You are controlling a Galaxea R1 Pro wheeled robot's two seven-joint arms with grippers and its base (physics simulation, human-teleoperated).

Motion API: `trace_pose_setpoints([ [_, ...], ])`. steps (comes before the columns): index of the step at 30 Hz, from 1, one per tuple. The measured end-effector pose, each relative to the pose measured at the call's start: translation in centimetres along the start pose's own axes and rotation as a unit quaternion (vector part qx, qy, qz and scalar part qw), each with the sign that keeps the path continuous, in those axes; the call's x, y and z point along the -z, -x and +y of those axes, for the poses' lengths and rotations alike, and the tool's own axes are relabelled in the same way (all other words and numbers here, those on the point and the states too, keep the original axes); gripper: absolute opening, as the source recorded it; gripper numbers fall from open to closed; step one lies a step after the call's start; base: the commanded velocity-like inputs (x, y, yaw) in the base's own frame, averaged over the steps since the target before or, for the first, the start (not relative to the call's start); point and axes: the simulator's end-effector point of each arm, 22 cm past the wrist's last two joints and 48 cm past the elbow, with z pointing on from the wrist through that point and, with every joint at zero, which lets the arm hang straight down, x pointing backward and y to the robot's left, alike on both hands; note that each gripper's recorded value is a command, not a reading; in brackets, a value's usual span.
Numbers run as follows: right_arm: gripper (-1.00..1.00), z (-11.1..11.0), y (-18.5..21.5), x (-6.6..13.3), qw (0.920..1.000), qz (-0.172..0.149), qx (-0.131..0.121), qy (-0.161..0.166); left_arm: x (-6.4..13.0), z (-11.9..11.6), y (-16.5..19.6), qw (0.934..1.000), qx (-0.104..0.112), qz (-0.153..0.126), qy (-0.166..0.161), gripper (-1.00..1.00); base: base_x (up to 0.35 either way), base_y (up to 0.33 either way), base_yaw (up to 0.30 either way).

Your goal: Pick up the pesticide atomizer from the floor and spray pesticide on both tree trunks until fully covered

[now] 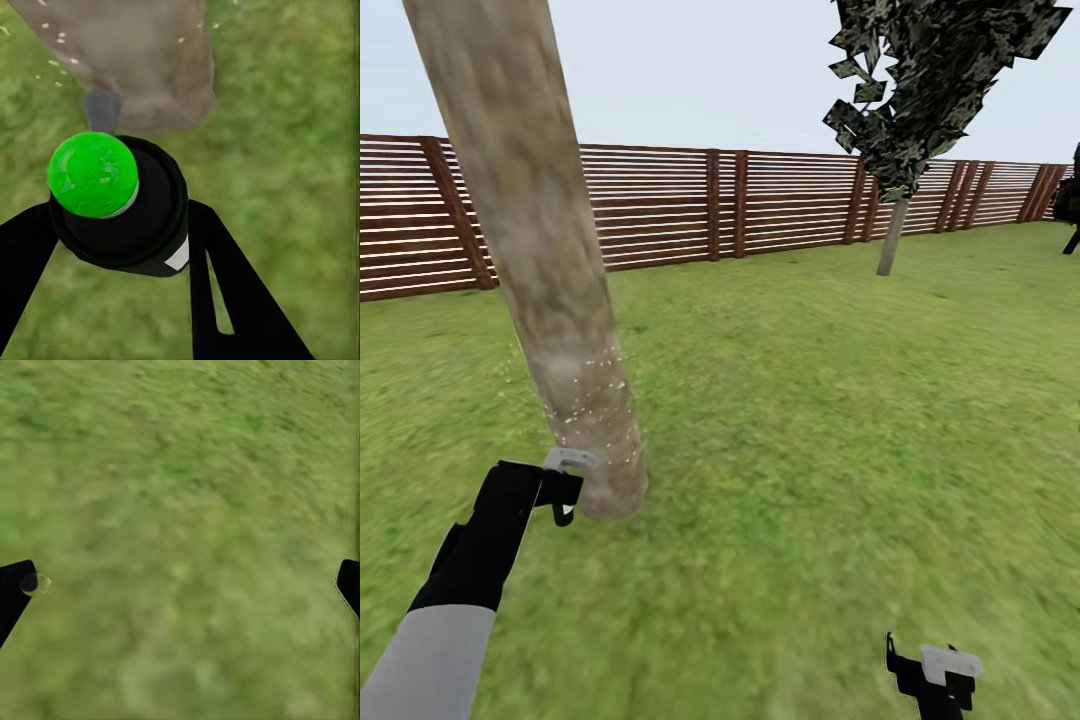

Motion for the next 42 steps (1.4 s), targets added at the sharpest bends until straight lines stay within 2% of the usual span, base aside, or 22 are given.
trace_pose_setpoints([
  [13,1.0,0.0,0.0,0.0,1.0,0.0,0.0,0.0,-0.4,-0.1,-1.6,0.9999,-0.001,0.012,0.0,-1.0,-0.034,-0.262,0.0],
  [15,1.0,0.0,0.0,0.0,1.0,0.0,0.0,0.0,-0.5,0.6,-2.8,0.9997,0.009,0.021,0.004,-1.0,-0.165,-0.073,0.0],
  [17,1.0,0.0,0.0,0.0,1.0,0.0,0.0,0.0,-0.5,2.1,-3.6,0.999,0.036,0.023,0.011,-1.0,-0.208,-0.014,0.011],
  [18,1.0,0.0,0.0,0.0,1.0,0.0,0.0,0.0,-0.8,2.3,-4.2,0.9986,0.042,0.03,0.01,-1.0,-0.072,-0.004,0.132],
  [20,1.0,0.1,0.0,0.0,1.0,0.0,-0.001,0.0,-1.1,2.5,-5.0,0.9981,0.045,0.04,0.013,-1.0,-0.028,-0.002,0.221],
  [23,1.0,0.1,0.0,0.0,1.0,0.0,-0.001,0.0,-1.6,2.9,-6.7,0.997,0.042,0.055,0.034,-1.0,-0.004,0.0,0.269],
  [26,1.0,0.1,0.0,0.0,1.0,0.0,0.0,0.001,-1.6,2.9,-6.9,0.9967,0.041,0.058,0.04,-1.0,0.0,0.0,0.204],
  [33,1.0,0.2,-0.1,0.1,1.0,0.001,0.0,0.001,-1.7,1.8,-6.4,0.9974,0.037,0.052,0.032,-1.0,0.0,0.0,0.018],
  [34,1.0,0.2,-0.3,0.1,1.0,0.003,0.0,0.002,-1.8,1.0,-6.3,0.9977,0.039,0.05,0.025,-1.0,0.0,0.0,0.0],
  [35,1.0,0.5,-0.7,0.3,1.0,0.008,-0.002,0.004,-2.2,-0.7,-5.6,0.9987,0.035,0.035,0.011,-1.0,0.0,0.0,0.0],
  [38,1.0,0.6,-0.9,0.4,0.9999,0.01,-0.002,0.005,-2.7,-2.1,-4.9,0.9995,0.025,0.016,0.005,-1.0,0.0,0.0,0.0],
  [42,1.0,0.6,-0.9,0.4,0.9999,0.01,-0.003,0.006,-2.7,-2.2,-4.9,0.9996,0.022,0.015,0.008,-1.0,0.0,0.0,0.0],
])
